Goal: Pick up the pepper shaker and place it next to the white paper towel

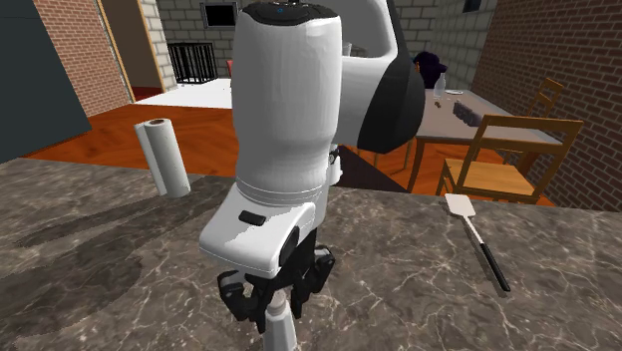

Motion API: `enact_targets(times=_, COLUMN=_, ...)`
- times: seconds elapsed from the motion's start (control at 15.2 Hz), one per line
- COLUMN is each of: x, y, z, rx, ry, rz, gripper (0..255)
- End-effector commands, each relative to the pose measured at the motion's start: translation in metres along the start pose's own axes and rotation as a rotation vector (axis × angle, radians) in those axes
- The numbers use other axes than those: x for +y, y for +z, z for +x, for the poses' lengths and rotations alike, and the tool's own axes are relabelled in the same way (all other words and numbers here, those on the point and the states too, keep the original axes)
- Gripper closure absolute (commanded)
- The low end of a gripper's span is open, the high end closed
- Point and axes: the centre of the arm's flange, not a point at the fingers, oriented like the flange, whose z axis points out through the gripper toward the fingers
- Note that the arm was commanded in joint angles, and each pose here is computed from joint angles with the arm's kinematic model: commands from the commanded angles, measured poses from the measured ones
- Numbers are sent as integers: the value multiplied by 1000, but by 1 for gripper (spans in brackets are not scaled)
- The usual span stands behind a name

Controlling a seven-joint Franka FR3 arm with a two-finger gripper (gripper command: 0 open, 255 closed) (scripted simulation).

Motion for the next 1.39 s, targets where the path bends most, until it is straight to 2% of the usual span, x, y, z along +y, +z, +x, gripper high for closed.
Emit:
enact_targets(times=0.0, x=1, y=-9, z=0, rx=0, ry=0, rz=0, gripper=255)
enact_targets(times=1.32, x=12, y=-114, z=2, rx=0, ry=0, rz=0, gripper=255)
